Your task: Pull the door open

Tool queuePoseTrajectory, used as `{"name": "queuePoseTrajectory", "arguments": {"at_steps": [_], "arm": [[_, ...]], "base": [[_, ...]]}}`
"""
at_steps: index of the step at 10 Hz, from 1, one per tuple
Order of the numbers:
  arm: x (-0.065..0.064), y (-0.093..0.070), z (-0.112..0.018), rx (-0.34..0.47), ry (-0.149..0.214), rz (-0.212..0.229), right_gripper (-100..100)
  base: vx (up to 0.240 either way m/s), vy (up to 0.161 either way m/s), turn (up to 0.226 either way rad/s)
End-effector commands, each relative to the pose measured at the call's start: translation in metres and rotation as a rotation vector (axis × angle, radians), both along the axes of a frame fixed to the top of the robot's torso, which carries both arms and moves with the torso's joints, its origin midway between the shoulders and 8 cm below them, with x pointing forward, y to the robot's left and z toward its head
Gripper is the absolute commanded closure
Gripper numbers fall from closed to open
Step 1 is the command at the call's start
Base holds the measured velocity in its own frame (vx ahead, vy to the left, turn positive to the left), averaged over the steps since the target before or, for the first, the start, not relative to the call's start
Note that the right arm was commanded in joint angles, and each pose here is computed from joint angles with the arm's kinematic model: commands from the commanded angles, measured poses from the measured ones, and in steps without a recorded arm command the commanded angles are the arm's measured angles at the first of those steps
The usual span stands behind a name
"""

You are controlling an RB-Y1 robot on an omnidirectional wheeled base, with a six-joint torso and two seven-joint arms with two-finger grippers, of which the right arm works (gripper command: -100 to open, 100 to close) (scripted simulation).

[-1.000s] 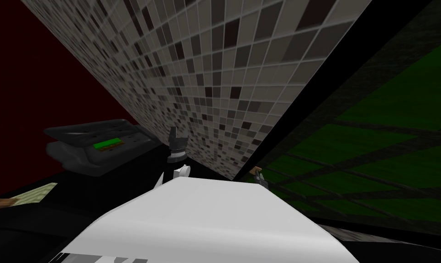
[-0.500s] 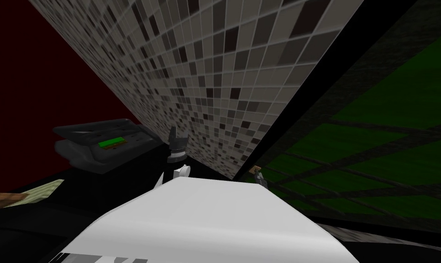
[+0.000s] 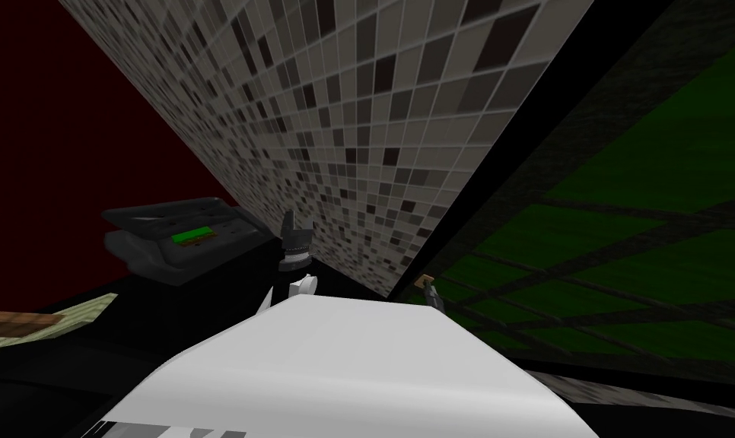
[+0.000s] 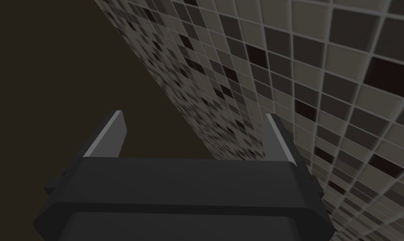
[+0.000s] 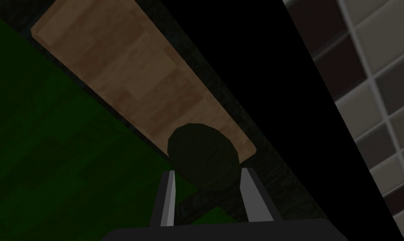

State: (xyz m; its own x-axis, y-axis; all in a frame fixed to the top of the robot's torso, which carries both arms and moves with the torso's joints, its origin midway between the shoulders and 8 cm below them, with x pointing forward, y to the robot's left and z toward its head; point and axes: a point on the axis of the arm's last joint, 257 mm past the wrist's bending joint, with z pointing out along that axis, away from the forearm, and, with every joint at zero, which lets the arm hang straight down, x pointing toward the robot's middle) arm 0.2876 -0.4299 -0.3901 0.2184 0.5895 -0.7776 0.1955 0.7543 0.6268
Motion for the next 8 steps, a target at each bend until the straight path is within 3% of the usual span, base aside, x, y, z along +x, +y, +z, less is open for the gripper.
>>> {"name": "queuePoseTrajectory", "arguments": {"at_steps": [1,2,8], "arm": [[0.003,0.005,-0.003,0.066,-0.015,0.007,100],[0.003,0.005,-0.003,0.069,-0.015,0.007,100],[0.014,0.005,-0.002,0.260,-0.082,0.014,100]], "base": [[-0.039,-0.002,0.027],[-0.031,-0.003,0.025],[-0.041,-0.005,0.026]]}}
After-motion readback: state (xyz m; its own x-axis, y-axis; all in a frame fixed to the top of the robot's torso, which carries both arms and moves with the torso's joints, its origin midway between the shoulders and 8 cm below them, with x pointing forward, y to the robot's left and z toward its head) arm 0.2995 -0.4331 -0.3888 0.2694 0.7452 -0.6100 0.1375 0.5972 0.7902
